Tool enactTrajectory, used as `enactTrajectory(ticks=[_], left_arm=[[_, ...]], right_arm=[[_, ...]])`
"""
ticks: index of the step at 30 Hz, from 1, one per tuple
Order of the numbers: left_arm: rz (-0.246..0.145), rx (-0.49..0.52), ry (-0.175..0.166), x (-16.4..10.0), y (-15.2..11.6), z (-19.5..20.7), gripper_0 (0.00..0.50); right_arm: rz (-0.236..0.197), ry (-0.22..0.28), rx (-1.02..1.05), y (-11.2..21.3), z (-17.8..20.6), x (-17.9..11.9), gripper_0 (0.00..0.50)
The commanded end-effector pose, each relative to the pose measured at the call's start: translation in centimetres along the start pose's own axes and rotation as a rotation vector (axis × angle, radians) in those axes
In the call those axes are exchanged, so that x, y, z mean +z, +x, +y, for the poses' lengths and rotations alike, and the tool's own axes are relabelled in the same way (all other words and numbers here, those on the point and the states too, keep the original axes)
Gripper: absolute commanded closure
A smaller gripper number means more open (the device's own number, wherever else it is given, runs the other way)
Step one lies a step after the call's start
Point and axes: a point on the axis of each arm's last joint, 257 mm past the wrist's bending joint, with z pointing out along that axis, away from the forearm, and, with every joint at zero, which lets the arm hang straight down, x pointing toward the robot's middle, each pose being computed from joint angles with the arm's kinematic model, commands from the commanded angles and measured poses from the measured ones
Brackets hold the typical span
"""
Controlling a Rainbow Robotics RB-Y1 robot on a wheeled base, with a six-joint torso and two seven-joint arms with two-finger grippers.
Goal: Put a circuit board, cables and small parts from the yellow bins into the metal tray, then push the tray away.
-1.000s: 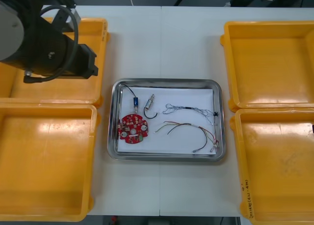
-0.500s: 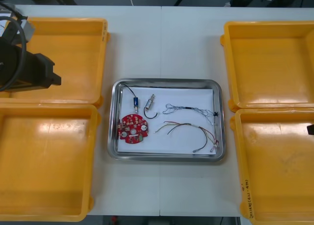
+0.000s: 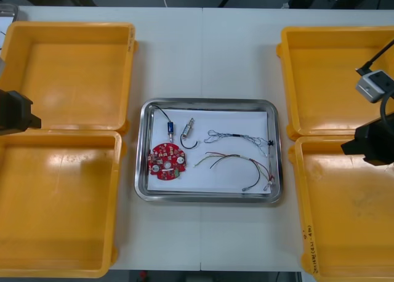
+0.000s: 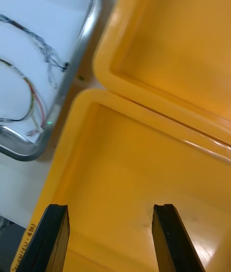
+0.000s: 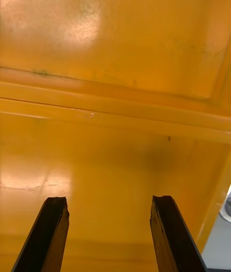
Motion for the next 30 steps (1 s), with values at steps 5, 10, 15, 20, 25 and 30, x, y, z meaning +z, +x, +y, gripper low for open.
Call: enactTrajectory(ticks=[5, 10, 15, 20, 25, 30], left_arm=[[0.047, 0.144, -0.084, 0.3, 1.9, 4.3, 0.0], [0.079, 0.146, -0.079, 0.7, 3.3, 5.0, 0.0], [0.091, 0.155, -0.071, 0.8, 3.9, 5.1, 0.0], [0.087, 0.165, -0.06, 0.6, 3.9, 4.8, 0.0], [0.087, 0.17, -0.056, 0.5, 3.9, 4.7, 0.0], [0.09, 0.167, -0.052, 0.6, 4.0, 4.7, 0.0]], right_arm=[[0.043, -0.057, -0.242, -2.2, 6.2, 0.7, 0.0], [0.083, -0.066, -0.381, -2.7, 9.2, 1.8, 0.0], [0.102, -0.06, -0.468, -3.0, 11.0, 2.4, 0.0], [0.092, -0.042, -0.633, -4.3, 15.2, 3.9, 0.0], [0.11, -0.022, -0.752, -4.2, 17.9, 5.5, 0.0], [0.138, -0.021, -0.837, -3.9, 19.7, 6.9, 0.0]])
